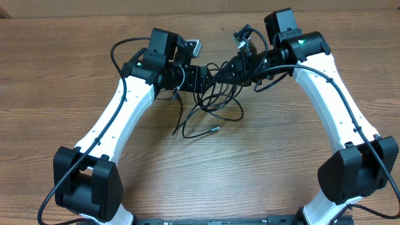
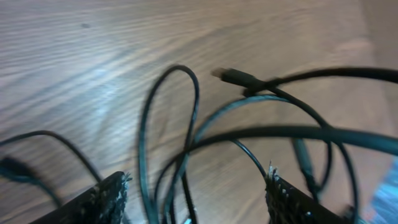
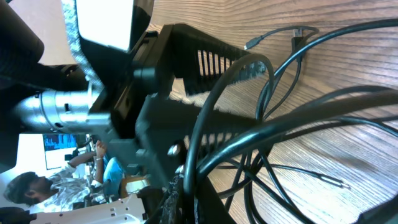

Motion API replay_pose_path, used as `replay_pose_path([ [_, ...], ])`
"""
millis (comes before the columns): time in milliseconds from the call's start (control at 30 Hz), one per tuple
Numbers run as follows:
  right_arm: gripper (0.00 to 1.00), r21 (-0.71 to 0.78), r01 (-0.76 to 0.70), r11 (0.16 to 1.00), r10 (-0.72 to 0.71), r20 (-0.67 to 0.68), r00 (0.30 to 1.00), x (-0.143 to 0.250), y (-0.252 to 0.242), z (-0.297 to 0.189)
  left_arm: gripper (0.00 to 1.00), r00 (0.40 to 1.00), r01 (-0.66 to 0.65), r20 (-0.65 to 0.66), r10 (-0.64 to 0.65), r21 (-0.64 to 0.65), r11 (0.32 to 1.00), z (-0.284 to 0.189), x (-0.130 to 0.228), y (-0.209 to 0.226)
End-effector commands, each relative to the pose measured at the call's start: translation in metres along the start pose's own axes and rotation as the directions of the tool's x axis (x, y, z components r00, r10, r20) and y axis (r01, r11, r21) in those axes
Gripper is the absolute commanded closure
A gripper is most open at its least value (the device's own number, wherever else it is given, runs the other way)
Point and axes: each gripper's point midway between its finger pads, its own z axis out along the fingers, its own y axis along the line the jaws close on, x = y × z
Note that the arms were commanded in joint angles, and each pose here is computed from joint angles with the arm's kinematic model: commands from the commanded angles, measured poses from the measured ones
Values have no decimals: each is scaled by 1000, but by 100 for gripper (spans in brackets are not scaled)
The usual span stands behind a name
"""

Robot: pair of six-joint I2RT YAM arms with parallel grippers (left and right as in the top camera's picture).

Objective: Untangle cables

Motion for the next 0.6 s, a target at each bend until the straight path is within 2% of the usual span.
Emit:
replay_pose_path([
  [0, 96, -58, 46, 997, -45, 18, 999, -2, 22, -11, 23, 998, 28, 57, -20, -140, 990, -5, -12, 20],
  [67, 96, -96, 40, 995, -40, 6, 999, 1, 28, -11, 19, 996, 49, 82, -36, -157, 986, -6, -17, 23],
  [233, 96, -170, 30, 985, -33, -17, 999, 6, 41, -12, 18, 992, 26, 126, -8, -142, 990, -3, -30, 19],
  [333, 96, -217, 20, 976, -29, -35, 999, 10, 49, -13, 24, 990, 4, 140, 14, -129, 992, 1, -34, 12],
  [467, 96, -279, 14, 960, -29, -49, 998, 13, 60, -16, 44, 988, -36, 148, 53, -116, 993, 6, -36, 1],
  [533, 96, -299, 3, 954, -22, -59, 998, 15, 63, -17, 60, 985, -46, 158, 63, -112, 993, 6, -39, -1],
  [567, 96, -298, -6, 955, -14, -64, 998, 16, 63, -17, 75, 985, -48, 163, 65, -111, 993, 6, -40, -2],
])
